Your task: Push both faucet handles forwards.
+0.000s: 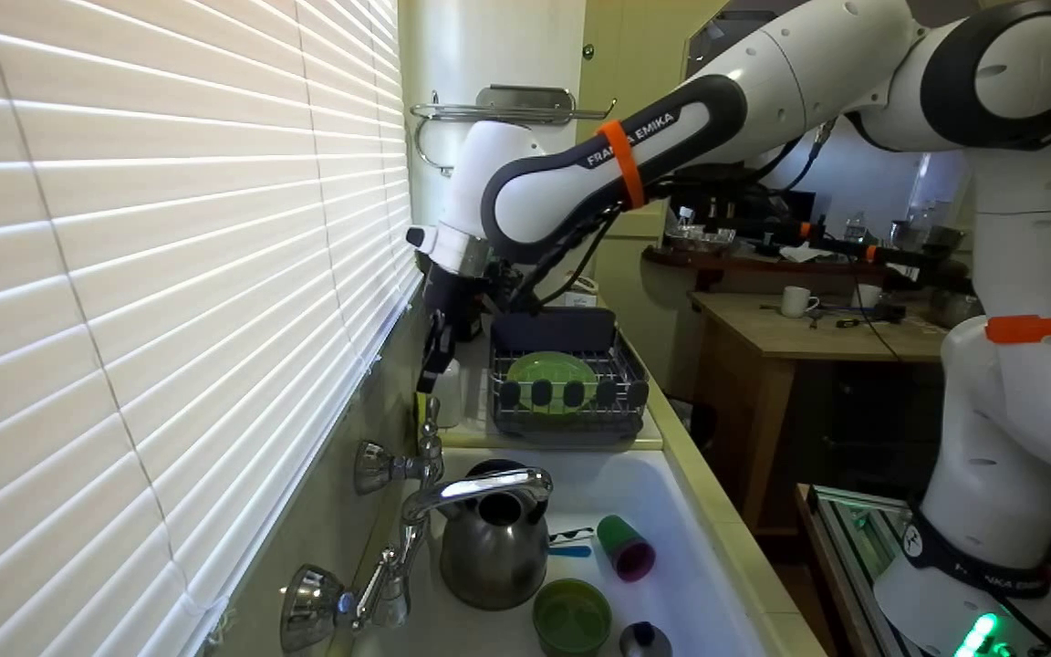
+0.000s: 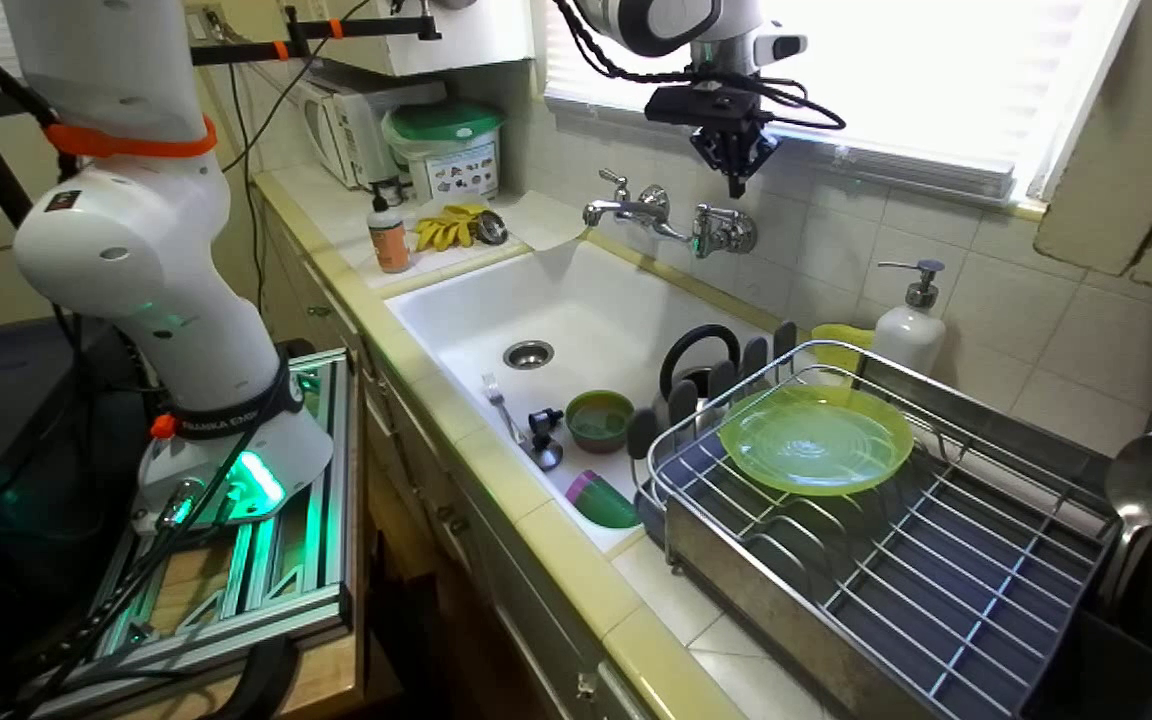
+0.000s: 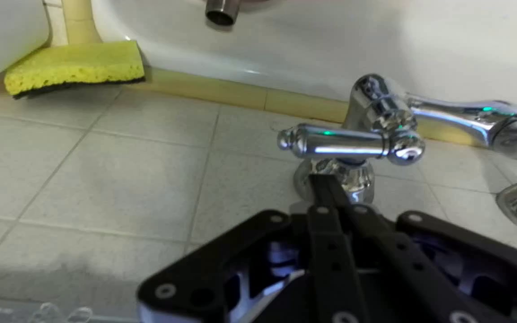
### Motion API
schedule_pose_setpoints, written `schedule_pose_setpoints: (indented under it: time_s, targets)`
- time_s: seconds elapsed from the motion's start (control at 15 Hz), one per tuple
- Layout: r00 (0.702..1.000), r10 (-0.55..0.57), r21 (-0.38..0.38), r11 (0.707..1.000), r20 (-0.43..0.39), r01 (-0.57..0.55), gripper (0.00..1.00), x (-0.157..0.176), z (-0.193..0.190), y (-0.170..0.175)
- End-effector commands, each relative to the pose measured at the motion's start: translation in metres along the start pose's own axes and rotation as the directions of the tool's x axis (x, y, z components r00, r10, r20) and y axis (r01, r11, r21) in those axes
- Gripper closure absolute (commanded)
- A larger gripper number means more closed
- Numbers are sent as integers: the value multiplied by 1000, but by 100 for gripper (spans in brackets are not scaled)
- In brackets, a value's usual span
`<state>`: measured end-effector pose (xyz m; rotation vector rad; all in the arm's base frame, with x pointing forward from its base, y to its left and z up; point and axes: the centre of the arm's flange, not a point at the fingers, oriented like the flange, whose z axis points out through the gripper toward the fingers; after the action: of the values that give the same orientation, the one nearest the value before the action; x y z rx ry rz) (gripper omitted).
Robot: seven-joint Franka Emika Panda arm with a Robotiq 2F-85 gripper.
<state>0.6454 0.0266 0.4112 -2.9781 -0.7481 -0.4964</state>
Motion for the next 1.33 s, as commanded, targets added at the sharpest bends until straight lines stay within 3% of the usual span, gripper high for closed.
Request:
schedule_pose_setpoints:
  time_s: [0.0, 0.4, 1.27]
  targets:
    - [998, 6, -34, 999, -70, -8, 100, 2, -7, 9]
    - [997, -11, -4, 1000, -80, 11, 100, 6, 15, 7]
    - [999, -4, 73, 997, 37, 1, 100, -8, 44, 3]
